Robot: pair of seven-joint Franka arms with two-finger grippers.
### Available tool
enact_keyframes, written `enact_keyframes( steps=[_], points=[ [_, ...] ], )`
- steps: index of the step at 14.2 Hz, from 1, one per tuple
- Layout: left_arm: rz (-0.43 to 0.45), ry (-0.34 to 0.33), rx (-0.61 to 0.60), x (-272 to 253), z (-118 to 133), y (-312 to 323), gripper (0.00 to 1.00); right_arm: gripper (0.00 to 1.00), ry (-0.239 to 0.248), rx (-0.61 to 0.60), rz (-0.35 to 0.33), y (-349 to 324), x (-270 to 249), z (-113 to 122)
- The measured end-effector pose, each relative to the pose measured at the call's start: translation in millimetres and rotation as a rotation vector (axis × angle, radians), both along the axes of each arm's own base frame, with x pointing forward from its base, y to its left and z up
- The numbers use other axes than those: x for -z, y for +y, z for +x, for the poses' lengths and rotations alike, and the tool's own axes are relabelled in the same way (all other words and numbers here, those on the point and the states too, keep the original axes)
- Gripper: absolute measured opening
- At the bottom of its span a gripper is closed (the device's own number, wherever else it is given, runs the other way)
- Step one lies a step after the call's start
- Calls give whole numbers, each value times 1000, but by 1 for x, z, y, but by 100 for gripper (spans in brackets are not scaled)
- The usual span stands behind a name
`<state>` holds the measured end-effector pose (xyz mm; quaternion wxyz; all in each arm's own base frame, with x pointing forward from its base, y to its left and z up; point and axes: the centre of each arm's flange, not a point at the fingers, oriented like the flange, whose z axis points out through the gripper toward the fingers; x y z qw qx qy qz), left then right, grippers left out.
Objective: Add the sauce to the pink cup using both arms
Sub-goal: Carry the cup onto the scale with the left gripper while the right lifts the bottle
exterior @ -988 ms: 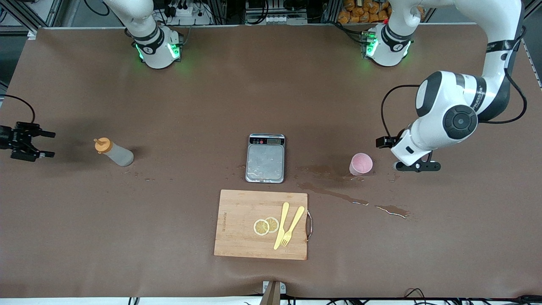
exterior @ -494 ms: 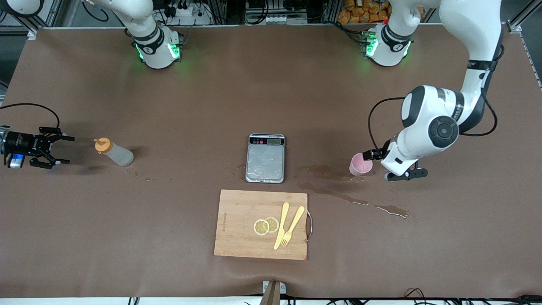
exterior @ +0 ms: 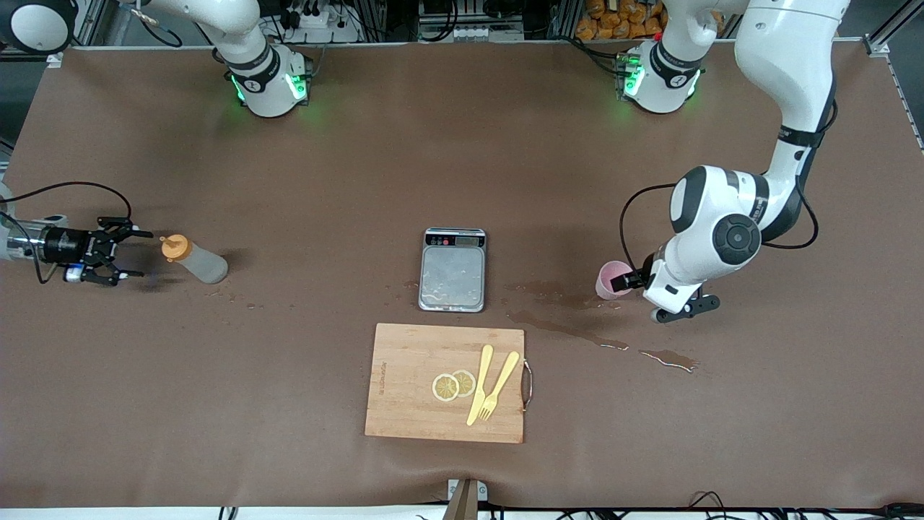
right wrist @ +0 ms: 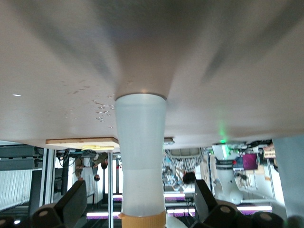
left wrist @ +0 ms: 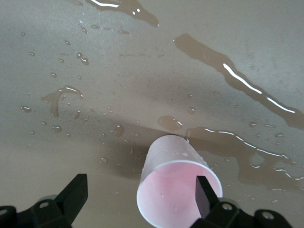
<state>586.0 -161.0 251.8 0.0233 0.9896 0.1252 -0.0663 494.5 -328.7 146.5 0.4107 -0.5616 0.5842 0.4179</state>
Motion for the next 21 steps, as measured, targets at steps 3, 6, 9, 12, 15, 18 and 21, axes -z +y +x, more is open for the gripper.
enact_keyframes(
  steps=[3,6,9,12,15,18,21],
  points=[
    [5,25,4,15,-3,-2,100,100,17,-4,36,8,9,0],
    [9,43,6,26,-5,-3,100,100,26,-7,50,13,17,0],
    [10,49,9,30,-6,-4,100,100,29,-19,59,21,22,3],
    [15,57,28,35,-11,-16,72,100,29,-36,77,41,29,14],
    [27,58,46,38,-12,-18,39,100,16,-44,57,55,46,22],
    [29,56,44,38,-11,-17,9,100,11,-63,58,67,51,27],
    [24,31,32,25,-3,-13,5,100,9,-76,59,74,51,31]
  ],
)
